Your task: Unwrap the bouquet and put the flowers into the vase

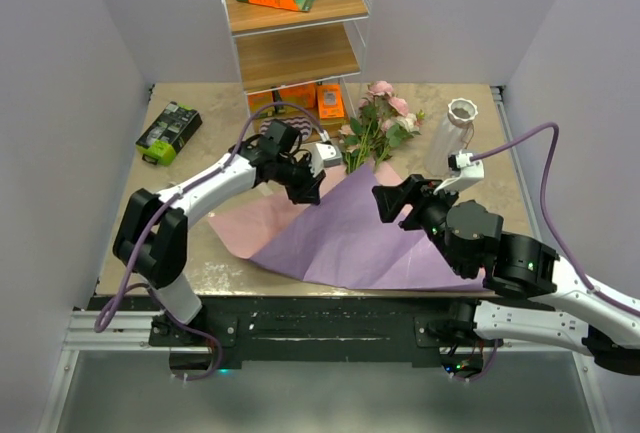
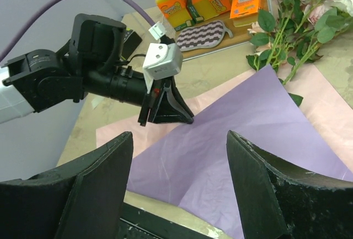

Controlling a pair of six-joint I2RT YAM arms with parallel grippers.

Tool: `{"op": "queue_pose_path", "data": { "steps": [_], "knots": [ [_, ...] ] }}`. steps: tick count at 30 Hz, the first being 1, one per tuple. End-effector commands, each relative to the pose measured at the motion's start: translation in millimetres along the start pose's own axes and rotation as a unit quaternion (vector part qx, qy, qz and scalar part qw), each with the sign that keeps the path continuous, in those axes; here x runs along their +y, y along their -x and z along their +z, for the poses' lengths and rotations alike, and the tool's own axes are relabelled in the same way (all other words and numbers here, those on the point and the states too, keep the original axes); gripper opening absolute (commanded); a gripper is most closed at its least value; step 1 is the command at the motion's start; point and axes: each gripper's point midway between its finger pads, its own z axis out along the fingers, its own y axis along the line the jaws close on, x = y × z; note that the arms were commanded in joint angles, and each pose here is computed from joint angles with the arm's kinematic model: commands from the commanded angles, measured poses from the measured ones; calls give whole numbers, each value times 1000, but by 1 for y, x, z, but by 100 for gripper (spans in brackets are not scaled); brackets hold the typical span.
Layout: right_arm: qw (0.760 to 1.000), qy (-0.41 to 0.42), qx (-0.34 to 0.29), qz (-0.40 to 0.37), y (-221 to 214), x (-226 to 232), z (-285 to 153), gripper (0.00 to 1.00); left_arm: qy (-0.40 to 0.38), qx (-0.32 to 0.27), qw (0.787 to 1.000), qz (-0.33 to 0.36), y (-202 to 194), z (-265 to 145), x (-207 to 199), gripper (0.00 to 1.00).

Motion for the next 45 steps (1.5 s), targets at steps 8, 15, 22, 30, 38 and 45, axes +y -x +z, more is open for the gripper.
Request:
{"op": "queue_pose_path", "data": {
  "steps": [8, 15, 22, 30, 38, 45],
  "knots": [
    [999, -19, -30, -3, 29, -7, -9, 72, -51, -68, 993, 82, 18, -46, -55, 0],
    [999, -36, -32, -11, 31, -14, -10, 72, -93, -93, 983, 127, 5, -62, -91, 0],
    [997, -51, -52, -13, 45, -18, -13, 72, -162, -108, 950, 245, -19, -93, -154, 0],
    [998, -51, -17, -38, 21, -12, -1, 71, -277, -76, 898, 334, -89, -125, -214, 0],
    [997, -45, 32, -57, -29, -4, 21, 71, -259, -81, 877, 397, -107, -135, -228, 0],
    [986, -47, 130, -89, -106, -8, 37, 67, -205, -142, 842, 479, -71, -163, -237, 47]
  ]
}}
